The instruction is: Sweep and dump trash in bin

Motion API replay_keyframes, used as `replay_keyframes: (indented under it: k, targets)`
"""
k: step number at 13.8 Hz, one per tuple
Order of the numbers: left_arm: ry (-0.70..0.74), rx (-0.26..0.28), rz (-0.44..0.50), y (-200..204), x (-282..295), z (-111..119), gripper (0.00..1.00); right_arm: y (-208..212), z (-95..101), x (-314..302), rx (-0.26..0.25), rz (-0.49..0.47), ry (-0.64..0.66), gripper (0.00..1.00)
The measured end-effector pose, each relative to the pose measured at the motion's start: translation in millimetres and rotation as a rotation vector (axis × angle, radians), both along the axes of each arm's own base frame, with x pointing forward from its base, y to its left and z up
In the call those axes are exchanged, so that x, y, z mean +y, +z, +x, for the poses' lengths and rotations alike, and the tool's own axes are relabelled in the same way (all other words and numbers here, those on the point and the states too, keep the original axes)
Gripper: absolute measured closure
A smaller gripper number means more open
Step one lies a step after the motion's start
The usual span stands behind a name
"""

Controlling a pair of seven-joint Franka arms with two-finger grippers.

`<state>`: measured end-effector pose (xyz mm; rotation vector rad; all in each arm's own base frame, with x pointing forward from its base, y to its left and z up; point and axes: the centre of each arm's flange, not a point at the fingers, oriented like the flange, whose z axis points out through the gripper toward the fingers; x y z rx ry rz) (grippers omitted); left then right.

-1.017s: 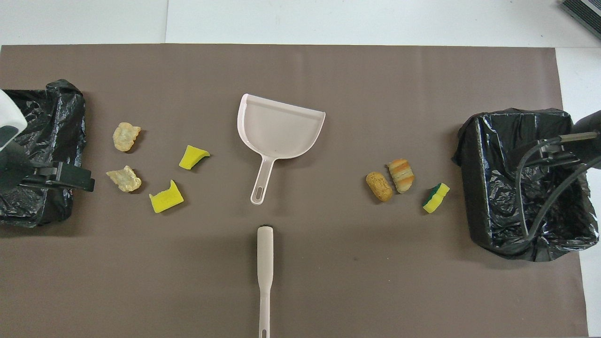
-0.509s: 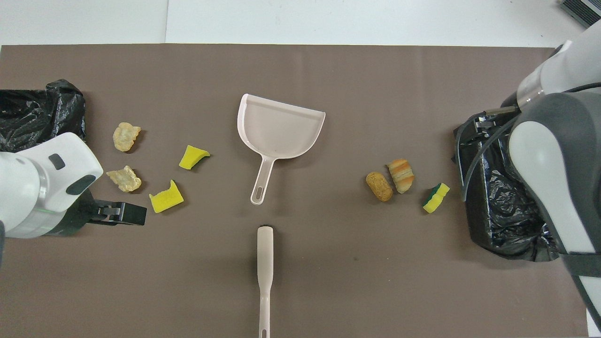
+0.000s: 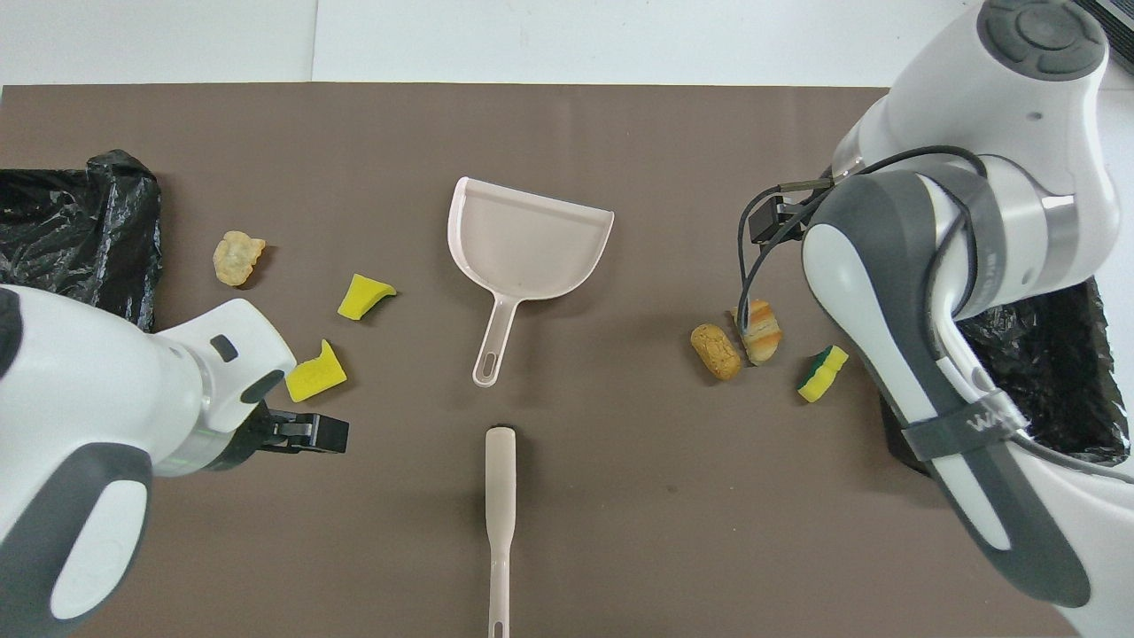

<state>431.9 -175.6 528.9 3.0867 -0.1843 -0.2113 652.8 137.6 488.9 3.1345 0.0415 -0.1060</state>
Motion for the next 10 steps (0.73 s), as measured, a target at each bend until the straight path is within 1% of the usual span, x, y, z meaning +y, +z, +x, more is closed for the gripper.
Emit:
replay_keyframes:
  k: [3, 5, 8, 10]
  targets:
    - [0.014, -0.005, 0.017, -17.4, -35.1, -26.8, 0.0, -19.4, 7.3, 22.2, -0.022, 0.007, -0.013, 0.0]
    - [0.029, -0.027, 0.022, -32.6, -61.6, -49.2, 0.0, -22.5, 9.7, 31.7, -0.044, 0.016, -0.013, 0.0]
    - [0.038, -0.048, 0.03, -61.2, -95.6, -88.3, 0.0, -36.6, 9.4, 37.1, -0.052, 0.021, -0.008, 0.0]
    - [0.041, -0.063, 0.03, -84.5, -116.0, -113.5, 0.0, -51.2, 7.5, 37.7, -0.045, 0.02, -0.01, 0.0]
